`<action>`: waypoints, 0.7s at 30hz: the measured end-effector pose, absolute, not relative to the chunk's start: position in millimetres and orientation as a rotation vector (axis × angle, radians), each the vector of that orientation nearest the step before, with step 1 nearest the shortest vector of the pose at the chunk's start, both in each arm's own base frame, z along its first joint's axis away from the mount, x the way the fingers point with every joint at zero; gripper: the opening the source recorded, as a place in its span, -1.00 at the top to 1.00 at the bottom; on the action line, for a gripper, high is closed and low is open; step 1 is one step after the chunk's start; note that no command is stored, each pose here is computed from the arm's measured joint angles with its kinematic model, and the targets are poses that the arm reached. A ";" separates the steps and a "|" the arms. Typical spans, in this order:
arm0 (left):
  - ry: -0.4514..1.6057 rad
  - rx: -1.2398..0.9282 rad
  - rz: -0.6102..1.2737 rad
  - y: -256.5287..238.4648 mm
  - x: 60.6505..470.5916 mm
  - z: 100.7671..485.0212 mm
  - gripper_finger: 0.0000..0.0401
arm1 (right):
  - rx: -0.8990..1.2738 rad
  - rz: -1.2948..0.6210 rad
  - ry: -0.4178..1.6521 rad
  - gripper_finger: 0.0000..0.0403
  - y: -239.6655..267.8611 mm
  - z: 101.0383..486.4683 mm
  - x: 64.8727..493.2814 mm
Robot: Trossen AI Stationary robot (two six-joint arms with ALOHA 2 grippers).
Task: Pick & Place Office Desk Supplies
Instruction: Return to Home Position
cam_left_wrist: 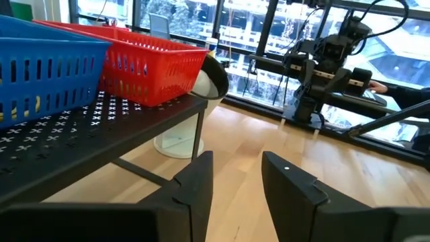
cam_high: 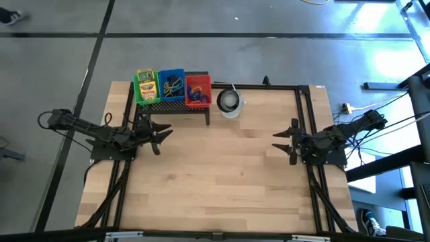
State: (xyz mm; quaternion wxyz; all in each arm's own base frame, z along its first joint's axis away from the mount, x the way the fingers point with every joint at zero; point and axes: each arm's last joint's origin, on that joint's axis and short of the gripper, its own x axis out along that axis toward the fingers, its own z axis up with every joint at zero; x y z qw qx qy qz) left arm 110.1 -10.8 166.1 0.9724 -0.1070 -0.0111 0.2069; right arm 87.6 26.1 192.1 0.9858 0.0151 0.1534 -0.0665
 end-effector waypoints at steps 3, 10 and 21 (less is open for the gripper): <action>-0.017 -0.216 0.418 -10.8 110.1 165.5 0.39 | 0.065 -0.165 0.295 0.00 25.5 192.7 87.7; -0.009 -0.202 0.419 -10.8 110.0 164.9 0.40 | 0.091 -0.190 0.239 0.00 28.0 171.5 94.5; -0.008 -0.199 0.419 -10.8 110.0 164.9 0.40 | 0.067 -0.174 0.205 0.00 29.4 166.4 96.8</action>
